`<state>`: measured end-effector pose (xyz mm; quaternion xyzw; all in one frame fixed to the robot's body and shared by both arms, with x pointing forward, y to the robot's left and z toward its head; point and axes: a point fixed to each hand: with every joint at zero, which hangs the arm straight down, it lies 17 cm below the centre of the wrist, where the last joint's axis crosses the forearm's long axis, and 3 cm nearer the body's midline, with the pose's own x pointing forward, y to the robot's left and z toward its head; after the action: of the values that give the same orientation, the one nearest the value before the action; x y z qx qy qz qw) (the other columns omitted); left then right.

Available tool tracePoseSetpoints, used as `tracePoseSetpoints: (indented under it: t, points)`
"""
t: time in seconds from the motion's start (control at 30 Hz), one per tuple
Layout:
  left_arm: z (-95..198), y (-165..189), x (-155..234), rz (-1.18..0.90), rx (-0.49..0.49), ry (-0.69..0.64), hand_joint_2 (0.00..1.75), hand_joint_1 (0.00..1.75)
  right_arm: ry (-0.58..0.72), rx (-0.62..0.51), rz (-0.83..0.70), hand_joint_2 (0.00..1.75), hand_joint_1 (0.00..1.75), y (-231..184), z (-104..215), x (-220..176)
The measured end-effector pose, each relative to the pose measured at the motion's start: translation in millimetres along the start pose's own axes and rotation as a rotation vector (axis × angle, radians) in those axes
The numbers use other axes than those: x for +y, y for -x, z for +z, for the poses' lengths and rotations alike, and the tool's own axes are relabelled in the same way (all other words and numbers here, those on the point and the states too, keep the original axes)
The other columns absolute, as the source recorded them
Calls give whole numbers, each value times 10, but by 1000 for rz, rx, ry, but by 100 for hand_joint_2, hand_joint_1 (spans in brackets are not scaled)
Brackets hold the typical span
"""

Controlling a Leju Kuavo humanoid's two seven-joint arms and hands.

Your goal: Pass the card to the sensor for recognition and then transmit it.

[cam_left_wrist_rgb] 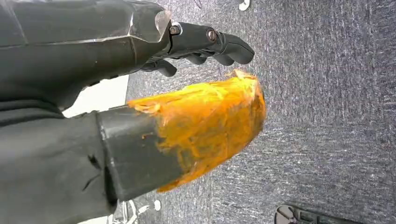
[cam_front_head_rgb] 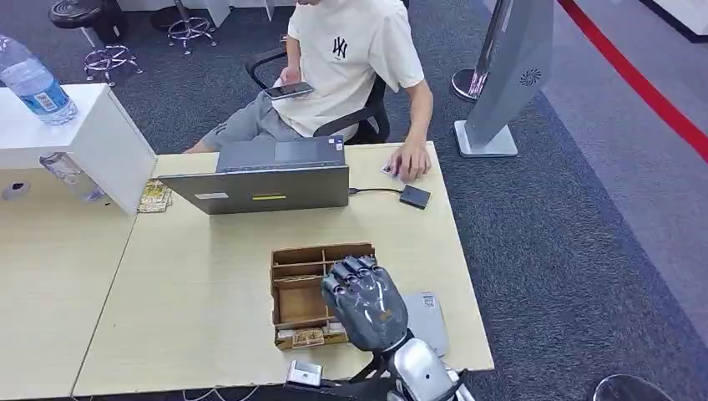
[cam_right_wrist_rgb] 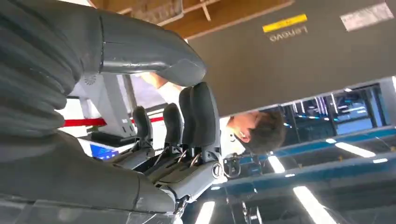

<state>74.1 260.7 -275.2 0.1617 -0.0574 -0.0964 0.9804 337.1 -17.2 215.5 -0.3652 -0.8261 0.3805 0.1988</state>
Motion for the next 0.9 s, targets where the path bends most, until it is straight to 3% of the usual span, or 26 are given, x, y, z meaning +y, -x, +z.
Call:
tracePoseSetpoints:
  t: [0.1,0.33,0.43,0.6,0.73,0.8,0.9]
  points:
    - [-1,2,1,1,1,0,0,0,-15,13,-3,175,89,12,33,50]
    - [-2,9,4,7,5,0,0,0,-38,14,-4,175,89,16,80,126]
    - [-3,11,6,7,5,-1,0,0,-42,13,-3,175,68,20,90,141]
    - [-5,12,12,4,5,-2,0,0,-48,21,-8,175,84,34,102,164]
    - [-5,8,13,-4,2,-3,0,0,-51,25,-13,175,84,44,88,191]
    - [-5,8,14,-5,1,-3,0,0,-55,26,-14,175,73,60,81,212]
    - [-6,7,17,-9,0,-4,0,0,-60,31,-18,175,80,88,72,245]
